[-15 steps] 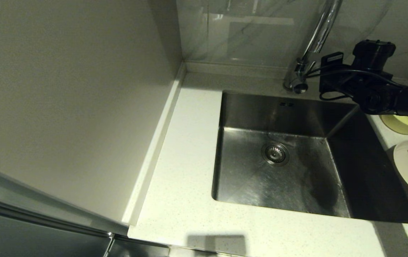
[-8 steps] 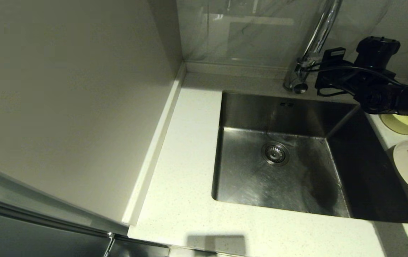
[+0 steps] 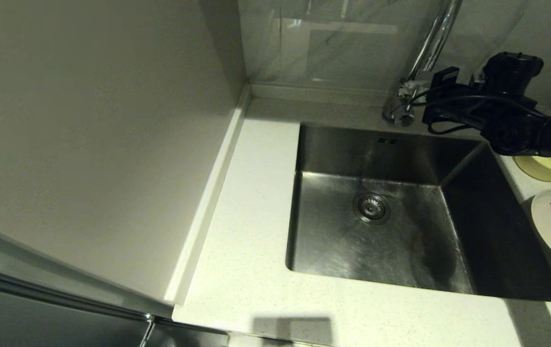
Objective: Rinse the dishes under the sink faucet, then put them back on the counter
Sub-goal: Turn on the faucet
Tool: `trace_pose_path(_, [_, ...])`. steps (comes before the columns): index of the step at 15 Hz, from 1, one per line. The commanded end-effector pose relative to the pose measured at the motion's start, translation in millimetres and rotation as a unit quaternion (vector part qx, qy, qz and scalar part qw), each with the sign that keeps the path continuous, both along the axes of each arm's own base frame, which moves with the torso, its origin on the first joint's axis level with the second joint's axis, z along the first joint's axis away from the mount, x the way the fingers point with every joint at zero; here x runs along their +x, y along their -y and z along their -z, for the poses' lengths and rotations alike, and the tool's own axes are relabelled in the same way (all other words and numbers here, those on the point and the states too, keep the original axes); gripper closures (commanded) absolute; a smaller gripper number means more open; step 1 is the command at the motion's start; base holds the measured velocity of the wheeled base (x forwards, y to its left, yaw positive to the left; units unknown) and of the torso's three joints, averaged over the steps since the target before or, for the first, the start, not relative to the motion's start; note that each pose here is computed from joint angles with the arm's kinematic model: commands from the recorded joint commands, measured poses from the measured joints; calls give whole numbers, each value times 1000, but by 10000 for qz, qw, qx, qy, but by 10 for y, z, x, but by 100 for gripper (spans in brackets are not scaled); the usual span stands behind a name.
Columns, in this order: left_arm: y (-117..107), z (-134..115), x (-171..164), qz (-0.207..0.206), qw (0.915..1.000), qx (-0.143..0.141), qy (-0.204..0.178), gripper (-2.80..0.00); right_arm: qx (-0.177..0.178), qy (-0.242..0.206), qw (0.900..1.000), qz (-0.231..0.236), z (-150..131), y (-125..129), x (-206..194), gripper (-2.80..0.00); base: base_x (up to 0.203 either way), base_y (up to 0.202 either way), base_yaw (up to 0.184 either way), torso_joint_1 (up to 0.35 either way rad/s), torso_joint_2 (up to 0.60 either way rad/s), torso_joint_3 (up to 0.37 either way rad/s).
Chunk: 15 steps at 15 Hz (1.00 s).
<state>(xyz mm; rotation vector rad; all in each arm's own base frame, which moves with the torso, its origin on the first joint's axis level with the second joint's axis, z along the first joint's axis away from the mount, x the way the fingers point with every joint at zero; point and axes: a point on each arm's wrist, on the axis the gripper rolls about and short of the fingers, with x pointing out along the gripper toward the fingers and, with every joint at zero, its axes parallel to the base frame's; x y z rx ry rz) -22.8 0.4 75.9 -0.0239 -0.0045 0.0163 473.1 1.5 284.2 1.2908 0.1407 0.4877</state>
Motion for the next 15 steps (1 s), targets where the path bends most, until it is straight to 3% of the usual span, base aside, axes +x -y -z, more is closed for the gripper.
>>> trace_pose_path(1, [0, 0, -1, -2, 10000, -4, 9, 0, -239, 92, 9993, -272, 7, 10, -7, 0, 0, 0, 0, 0, 0, 0])
trace_pose_path(3, [0, 0, -1, -2, 10000, -4, 9, 0, -651, 251, 9966, -432, 28, 47, -15, 0, 0, 0, 0, 0, 0, 0])
trace_pose_path(9, [0, 0, -1, -2, 10000, -4, 9, 0, -1333, 403, 9891, -485, 145, 164, -18, 0, 0, 0, 0, 0, 0, 0])
trace_pose_path(15, [0, 0, -1, -2, 10000, -4, 9, 0, -1438, 757, 9866, -154, -95, 400, -121, 0, 0, 0, 0, 0, 0, 0])
